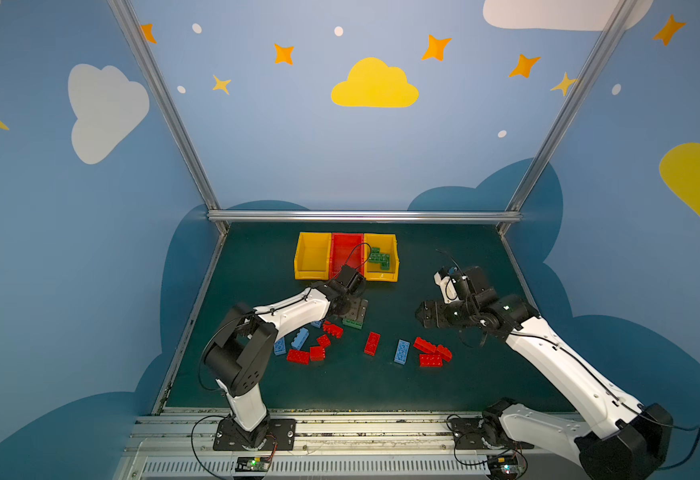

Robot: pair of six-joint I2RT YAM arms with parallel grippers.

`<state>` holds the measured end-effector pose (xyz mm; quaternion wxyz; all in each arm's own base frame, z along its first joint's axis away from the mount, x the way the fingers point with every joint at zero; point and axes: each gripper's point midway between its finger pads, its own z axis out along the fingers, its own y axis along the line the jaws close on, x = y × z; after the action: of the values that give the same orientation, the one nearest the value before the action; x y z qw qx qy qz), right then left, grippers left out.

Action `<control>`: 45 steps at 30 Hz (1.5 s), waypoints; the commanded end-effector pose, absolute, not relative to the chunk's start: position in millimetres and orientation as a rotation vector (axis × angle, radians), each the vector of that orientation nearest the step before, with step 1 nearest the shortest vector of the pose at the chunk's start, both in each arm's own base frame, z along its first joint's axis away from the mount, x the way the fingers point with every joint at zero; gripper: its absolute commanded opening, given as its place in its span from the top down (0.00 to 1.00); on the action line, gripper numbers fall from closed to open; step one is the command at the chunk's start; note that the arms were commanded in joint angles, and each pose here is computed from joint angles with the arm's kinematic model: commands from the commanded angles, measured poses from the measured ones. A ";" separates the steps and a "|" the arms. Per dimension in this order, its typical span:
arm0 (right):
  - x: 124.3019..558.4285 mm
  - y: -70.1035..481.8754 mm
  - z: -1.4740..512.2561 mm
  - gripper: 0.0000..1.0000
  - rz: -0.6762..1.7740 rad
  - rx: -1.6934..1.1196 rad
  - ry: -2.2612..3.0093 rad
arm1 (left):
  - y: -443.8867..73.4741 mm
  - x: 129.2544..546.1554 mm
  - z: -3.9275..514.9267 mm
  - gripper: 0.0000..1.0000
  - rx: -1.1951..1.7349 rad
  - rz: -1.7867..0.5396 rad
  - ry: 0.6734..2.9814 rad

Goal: Sort the legos into containers by color
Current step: 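Grasp a green brick with the left gripper while the right arm withdraws, then lift the green brick with the left gripper toward the bins while the right gripper hovers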

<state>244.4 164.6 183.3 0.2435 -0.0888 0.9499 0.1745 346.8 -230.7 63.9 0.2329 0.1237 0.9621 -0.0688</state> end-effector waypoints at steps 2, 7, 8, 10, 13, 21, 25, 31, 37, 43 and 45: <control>241.0 162.2 177.6 0.05 0.464 -0.243 2.620 | -226.9 347.4 56.2 0.06 0.366 -0.190 2.689; 244.1 162.3 175.7 0.05 0.454 -0.242 2.623 | -228.3 351.3 50.7 0.07 0.359 -0.219 2.702; 244.1 162.3 175.5 0.05 0.450 -0.243 2.624 | -230.0 351.5 49.8 0.07 0.364 -0.227 2.704; 245.4 161.5 174.8 0.05 0.445 -0.238 2.626 | -232.1 352.7 46.7 0.08 0.367 -0.233 2.713; 246.1 160.4 173.3 0.05 0.435 -0.232 2.631 | -234.5 353.9 41.8 0.10 0.377 -0.236 2.727; 246.0 153.9 167.2 0.05 0.399 -0.205 2.652 | -237.2 353.0 34.6 0.18 0.376 -0.241 2.755; 245.7 153.7 166.6 0.05 0.405 -0.199 2.652 | -236.9 354.1 32.0 0.21 0.371 -0.232 2.758; 243.9 150.6 165.6 0.05 0.398 -0.188 2.655 | -238.0 356.2 28.5 0.33 0.365 -0.225 2.774; 241.1 145.9 167.9 0.05 0.392 -0.181 2.643 | -237.7 356.9 25.5 0.39 0.351 -0.216 2.789; 238.8 143.1 173.4 0.05 0.400 -0.177 2.624 | -238.5 358.9 31.6 0.45 0.336 -0.208 2.790; 238.3 142.4 175.3 0.05 0.403 -0.175 2.617 | -238.1 361.3 36.9 0.45 0.329 -0.202 2.782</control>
<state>244.1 149.7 176.2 0.2431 -0.0684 0.9550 0.1553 359.5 -241.4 34.8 0.1714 0.1233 0.9740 -0.0817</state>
